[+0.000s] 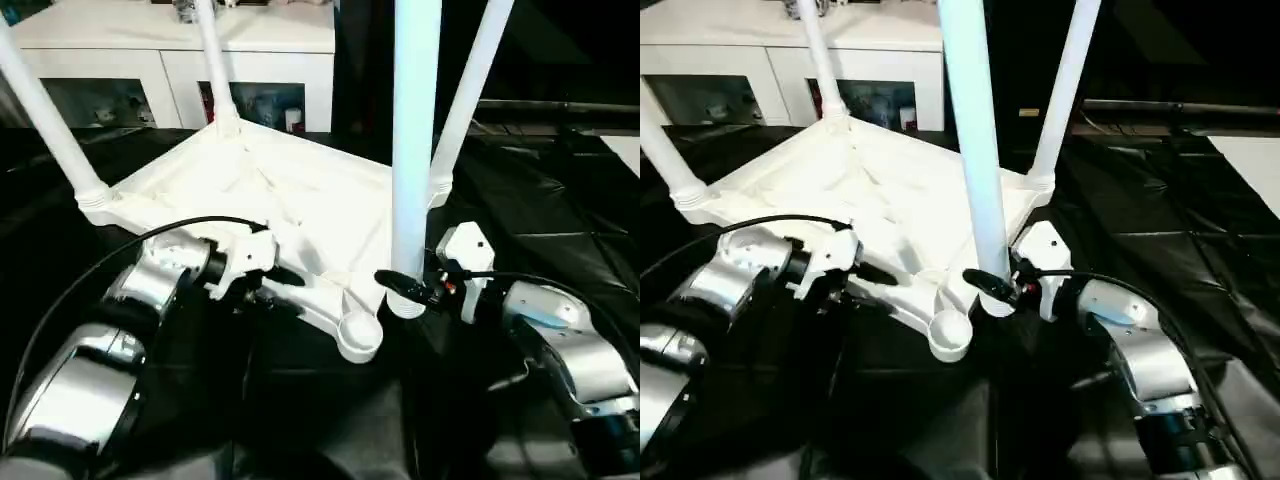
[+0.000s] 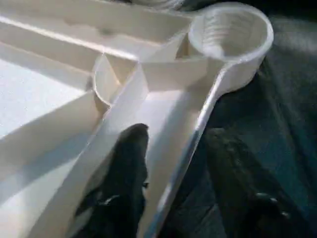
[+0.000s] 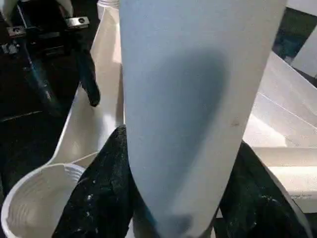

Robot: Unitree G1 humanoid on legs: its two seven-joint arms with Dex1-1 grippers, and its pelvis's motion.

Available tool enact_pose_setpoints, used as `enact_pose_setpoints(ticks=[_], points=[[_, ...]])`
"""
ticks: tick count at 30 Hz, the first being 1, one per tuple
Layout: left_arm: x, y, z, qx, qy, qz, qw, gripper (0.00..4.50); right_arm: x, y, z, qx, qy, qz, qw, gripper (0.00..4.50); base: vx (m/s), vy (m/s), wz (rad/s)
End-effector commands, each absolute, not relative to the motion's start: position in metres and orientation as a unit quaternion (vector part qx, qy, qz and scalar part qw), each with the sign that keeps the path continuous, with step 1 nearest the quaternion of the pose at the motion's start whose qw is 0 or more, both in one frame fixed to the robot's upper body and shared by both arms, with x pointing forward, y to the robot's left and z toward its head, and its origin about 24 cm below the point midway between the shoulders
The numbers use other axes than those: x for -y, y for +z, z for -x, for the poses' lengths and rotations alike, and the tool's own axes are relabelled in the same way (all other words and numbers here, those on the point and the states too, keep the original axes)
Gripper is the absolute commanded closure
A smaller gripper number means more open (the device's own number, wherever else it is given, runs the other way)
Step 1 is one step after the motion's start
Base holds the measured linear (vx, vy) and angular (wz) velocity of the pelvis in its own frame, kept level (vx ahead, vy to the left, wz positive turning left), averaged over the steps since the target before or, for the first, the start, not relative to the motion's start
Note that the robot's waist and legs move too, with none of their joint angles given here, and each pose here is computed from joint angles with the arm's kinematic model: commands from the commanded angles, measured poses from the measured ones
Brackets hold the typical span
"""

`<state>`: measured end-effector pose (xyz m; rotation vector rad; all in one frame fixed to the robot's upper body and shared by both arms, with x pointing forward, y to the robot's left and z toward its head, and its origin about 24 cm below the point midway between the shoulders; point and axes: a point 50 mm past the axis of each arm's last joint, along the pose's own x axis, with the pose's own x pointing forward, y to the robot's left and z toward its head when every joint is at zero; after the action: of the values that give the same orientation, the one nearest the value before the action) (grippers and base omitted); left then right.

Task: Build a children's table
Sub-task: Rotate table base

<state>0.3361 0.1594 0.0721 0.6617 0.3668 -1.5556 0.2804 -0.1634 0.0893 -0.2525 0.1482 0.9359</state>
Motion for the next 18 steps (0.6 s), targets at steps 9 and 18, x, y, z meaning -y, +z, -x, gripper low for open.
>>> enact_pose_setpoints(ticks=[9, 18], points=[[-0.153, 0.081, -0.343, -0.198, -0.702, -0.361, 0.582, 3.50, 0.168, 0.095, -0.274, -0.059, 0.435, 0.129, 0.889, 2.67, 0.000, 0.000, 0.00], [-0.158, 0.067, -0.341, -0.245, -0.690, -0.393, 0.556, 4.16, 0.171, 0.097, -0.269, -0.056, 0.417, 0.130, 0.898, 2.67, 0.000, 0.000, 0.00]])
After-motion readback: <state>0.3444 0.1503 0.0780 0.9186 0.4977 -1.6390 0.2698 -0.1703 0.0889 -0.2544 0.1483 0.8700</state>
